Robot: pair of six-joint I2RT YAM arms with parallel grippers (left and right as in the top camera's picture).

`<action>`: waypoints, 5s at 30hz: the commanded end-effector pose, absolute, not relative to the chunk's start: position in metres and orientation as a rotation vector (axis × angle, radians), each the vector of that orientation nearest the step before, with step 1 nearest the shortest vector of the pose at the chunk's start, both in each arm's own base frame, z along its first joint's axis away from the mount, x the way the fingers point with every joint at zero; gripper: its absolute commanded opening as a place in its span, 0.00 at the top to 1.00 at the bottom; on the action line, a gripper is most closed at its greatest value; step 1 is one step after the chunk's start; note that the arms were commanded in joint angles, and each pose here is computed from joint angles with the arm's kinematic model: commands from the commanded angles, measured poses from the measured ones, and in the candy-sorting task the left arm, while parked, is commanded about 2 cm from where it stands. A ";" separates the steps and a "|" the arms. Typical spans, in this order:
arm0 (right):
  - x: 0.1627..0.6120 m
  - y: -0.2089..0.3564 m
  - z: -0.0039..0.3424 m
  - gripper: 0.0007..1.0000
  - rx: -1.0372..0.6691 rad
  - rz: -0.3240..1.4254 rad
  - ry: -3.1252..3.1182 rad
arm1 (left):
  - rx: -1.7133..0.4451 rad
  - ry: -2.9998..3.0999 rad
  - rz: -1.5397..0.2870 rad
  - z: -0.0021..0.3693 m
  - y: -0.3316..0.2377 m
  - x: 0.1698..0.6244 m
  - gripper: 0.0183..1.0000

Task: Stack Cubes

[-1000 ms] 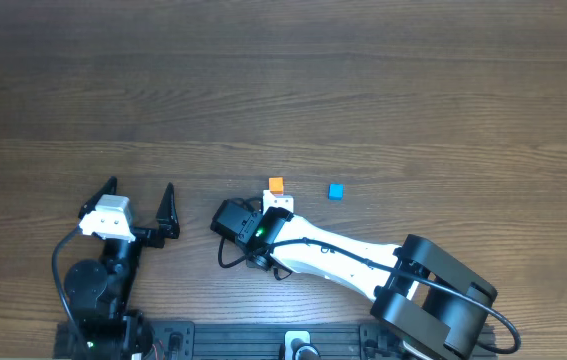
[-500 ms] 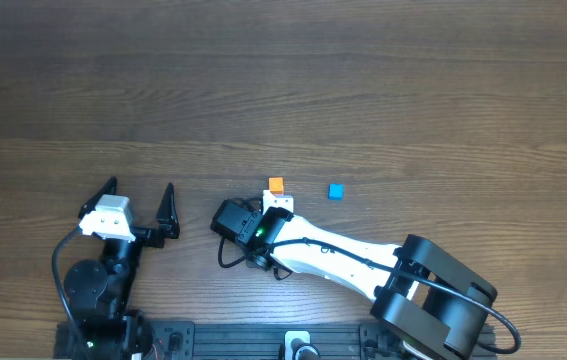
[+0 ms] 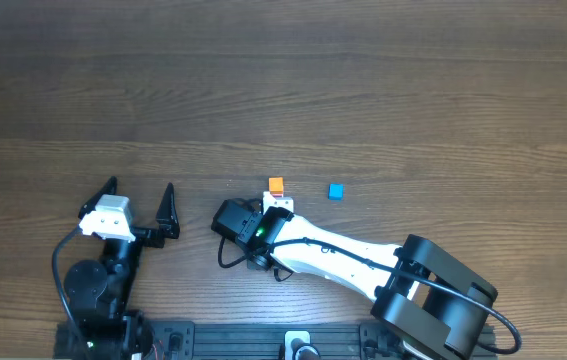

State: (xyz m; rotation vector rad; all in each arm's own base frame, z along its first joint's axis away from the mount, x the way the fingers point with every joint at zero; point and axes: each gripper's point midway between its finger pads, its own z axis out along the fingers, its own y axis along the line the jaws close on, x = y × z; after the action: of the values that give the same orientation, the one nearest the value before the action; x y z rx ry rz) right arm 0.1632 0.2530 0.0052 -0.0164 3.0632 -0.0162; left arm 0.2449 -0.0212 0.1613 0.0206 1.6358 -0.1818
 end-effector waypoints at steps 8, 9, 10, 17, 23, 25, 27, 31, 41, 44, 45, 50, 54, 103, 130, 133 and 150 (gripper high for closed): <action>0.163 0.254 0.009 0.81 -0.021 0.040 3.116 | 0.037 1.633 -0.176 0.160 -0.022 0.245 0.00; 0.164 0.255 0.011 0.80 -0.024 0.055 3.117 | 0.037 1.633 -0.176 0.160 -0.022 0.245 0.00; 0.164 0.256 0.014 0.81 -0.025 0.075 3.121 | 0.037 1.633 -0.176 0.160 -0.022 0.245 0.00; 0.175 0.253 0.040 0.82 -0.040 0.104 3.103 | 0.037 1.633 -0.176 0.160 -0.022 0.245 0.00; 0.192 0.251 0.071 0.82 -0.087 0.071 3.064 | 0.037 1.633 -0.176 0.160 -0.022 0.245 0.00; 0.200 0.250 0.082 0.82 -0.100 0.054 3.039 | 0.037 1.633 -0.176 0.160 -0.022 0.245 0.00; 0.209 0.249 0.094 0.82 -0.109 0.044 3.015 | 0.037 1.633 -0.176 0.160 -0.022 0.245 0.00; 0.227 0.247 0.115 0.82 -0.136 0.057 2.983 | 0.037 1.633 -0.176 0.160 -0.022 0.245 0.00; 0.272 0.236 0.138 0.82 -0.173 0.065 2.919 | 0.037 1.633 -0.176 0.160 -0.022 0.245 0.00; 0.283 0.239 0.139 0.82 -0.204 0.055 2.918 | 0.037 1.633 -0.176 0.160 -0.022 0.245 0.00; 0.288 0.240 0.139 0.82 -0.216 0.052 2.917 | 0.037 1.633 -0.176 0.160 -0.022 0.245 0.00; 0.300 0.242 0.130 0.82 -0.224 0.005 2.953 | 0.037 1.633 -0.176 0.160 -0.022 0.245 0.00; 0.301 0.239 0.118 0.82 -0.218 -0.029 2.984 | 0.037 1.632 -0.176 0.160 -0.022 0.245 0.00; 0.287 0.262 0.090 0.82 -0.249 0.037 3.049 | 0.037 1.633 -0.176 0.160 -0.022 0.245 0.00; 0.289 0.254 0.083 0.80 -0.181 -0.027 3.039 | 0.037 1.633 -0.176 0.160 -0.022 0.245 0.00; 0.288 0.253 0.081 0.80 -0.179 -0.030 3.041 | 0.037 1.633 -0.176 0.160 -0.022 0.245 0.00; 0.291 0.255 0.079 0.64 -0.176 -0.014 3.030 | 0.037 1.633 -0.176 0.160 -0.022 0.245 0.00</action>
State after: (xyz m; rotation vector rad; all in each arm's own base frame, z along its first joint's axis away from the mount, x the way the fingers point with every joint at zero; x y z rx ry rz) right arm 0.2913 0.2582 0.0847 -0.1820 3.0278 0.0175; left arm 0.2449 -0.0212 0.1613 0.0206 1.6358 -0.1818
